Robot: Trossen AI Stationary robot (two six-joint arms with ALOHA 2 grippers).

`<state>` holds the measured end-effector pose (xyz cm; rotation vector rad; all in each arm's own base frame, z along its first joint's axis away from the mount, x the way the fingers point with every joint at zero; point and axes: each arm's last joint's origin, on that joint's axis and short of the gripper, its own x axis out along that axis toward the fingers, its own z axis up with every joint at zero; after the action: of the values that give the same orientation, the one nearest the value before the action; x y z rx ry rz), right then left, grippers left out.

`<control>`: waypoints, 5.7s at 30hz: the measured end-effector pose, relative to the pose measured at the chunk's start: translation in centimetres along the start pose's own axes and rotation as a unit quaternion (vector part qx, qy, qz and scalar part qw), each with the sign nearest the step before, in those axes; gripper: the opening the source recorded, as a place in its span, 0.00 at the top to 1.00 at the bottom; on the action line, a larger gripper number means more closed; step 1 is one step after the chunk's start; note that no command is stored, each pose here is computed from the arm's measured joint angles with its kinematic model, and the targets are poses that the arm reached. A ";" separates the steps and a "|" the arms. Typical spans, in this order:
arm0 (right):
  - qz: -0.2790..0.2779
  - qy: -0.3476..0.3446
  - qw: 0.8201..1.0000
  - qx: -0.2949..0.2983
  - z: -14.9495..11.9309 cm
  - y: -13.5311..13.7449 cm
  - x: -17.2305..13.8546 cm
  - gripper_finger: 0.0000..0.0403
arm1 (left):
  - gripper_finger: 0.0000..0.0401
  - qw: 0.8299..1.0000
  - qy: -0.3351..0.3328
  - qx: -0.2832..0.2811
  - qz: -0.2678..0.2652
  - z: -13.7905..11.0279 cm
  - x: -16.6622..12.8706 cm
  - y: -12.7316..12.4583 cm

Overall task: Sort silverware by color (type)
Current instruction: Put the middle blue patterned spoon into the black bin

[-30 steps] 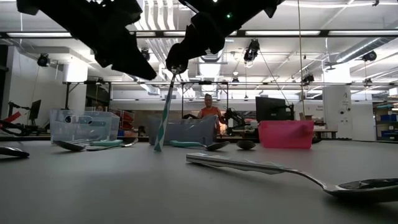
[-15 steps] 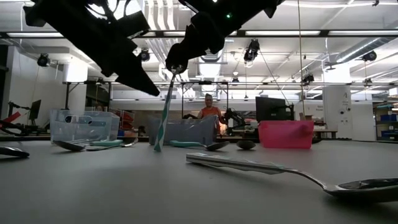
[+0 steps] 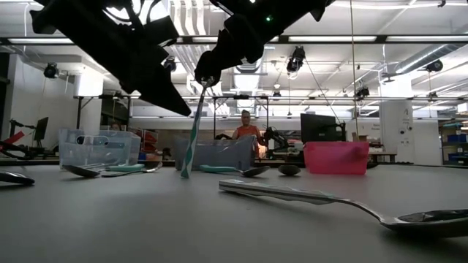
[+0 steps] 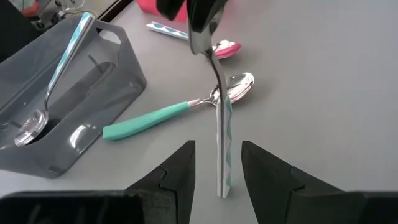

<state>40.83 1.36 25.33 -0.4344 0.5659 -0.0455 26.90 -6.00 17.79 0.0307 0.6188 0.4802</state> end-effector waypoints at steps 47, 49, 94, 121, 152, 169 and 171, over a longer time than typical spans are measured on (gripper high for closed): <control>-0.001 0.008 0.999 0.049 -0.3 -0.2 0.0 0.97 | 0.70 0.986 -0.119 -0.025 -0.112 -1.7 -5.4 0.5; -0.001 0.008 0.999 0.050 -0.3 -0.2 0.0 0.97 | 0.66 0.988 -0.123 -0.029 -0.092 -1.4 -5.3 0.4; -0.010 -0.005 0.998 0.067 0.0 -0.3 0.1 0.96 | 0.95 0.996 -0.083 0.005 0.005 -2.9 3.0 0.4; -0.066 -0.145 0.974 0.158 4.9 -2.1 -7.9 0.54 | 0.96 0.970 -0.170 -0.082 0.155 -0.6 1.3 1.6; -0.258 -0.149 0.911 0.284 2.9 1.7 2.3 0.84 | 0.95 0.964 -0.203 -0.083 0.147 1.1 -0.8 1.5; -0.243 -0.123 0.932 0.239 3.3 1.2 1.1 0.98 | 0.85 0.964 -0.208 -0.087 0.143 1.5 -1.0 1.2; -0.242 -0.116 0.935 0.231 3.4 1.1 0.7 0.98 | 0.82 0.964 -0.208 -0.086 0.142 1.5 -1.0 1.2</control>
<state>43.13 3.53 27.13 -0.1055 0.1907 -0.5828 26.54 -5.22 19.82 0.0539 0.1563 0.7806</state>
